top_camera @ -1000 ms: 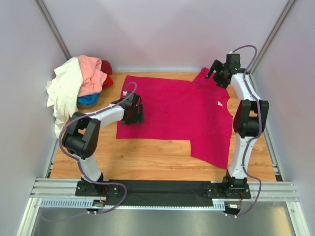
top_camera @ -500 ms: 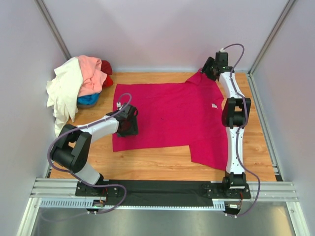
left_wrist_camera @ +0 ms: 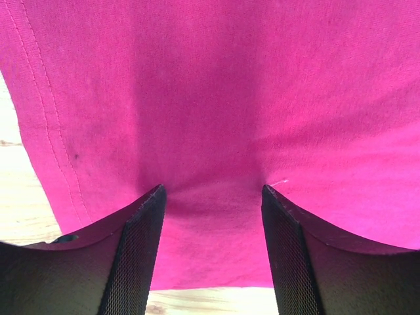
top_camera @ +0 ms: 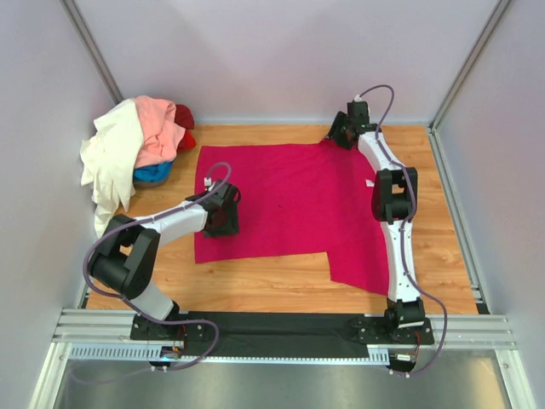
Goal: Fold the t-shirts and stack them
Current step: Flatten the tshirt out
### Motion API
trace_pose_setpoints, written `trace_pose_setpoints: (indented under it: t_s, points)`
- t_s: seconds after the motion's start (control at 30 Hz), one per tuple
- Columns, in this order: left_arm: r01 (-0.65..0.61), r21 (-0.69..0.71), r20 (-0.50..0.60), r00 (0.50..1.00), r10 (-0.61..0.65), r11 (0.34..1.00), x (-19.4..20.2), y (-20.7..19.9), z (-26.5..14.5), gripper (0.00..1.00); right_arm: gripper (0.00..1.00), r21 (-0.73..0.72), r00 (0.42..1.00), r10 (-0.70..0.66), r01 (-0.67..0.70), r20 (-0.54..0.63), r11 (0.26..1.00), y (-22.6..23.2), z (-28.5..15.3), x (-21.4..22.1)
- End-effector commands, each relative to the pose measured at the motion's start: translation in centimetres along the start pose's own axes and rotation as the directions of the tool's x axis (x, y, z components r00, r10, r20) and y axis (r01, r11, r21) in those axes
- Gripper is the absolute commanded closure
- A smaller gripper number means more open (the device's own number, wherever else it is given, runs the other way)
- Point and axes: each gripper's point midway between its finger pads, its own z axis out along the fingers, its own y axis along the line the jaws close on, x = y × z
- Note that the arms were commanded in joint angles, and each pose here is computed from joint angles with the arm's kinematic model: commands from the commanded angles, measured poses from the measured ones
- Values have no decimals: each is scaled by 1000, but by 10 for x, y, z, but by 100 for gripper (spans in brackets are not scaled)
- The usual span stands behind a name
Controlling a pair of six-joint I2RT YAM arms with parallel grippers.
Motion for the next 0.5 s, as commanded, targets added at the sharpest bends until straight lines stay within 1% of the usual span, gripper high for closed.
trace_pose_setpoints:
  t_s: [0.0,0.07,0.17,0.23,0.37,0.47]
  points:
    - [-19,-20,-163,987,15,1000,54,13,20,33,46,26,997,5,-7,76,1000,-10,-4,-24]
    - [-23,-22,-168,986,19,999,56,13,21,33,46,25,997,19,-21,71,999,-15,-6,-22]
    - [-29,-25,-172,985,24,999,60,14,24,34,46,-14,995,56,-55,85,998,-16,-15,-28]
    - [-31,-26,-173,985,26,999,60,13,25,34,47,-55,991,68,-62,116,997,-10,-24,-40]
    - [-43,-31,-163,986,38,999,59,12,24,35,48,-68,990,83,-75,118,995,-13,-29,-44]
    - [-47,-34,-165,985,41,998,60,12,25,35,48,-103,988,108,-97,114,990,-11,-30,-49]
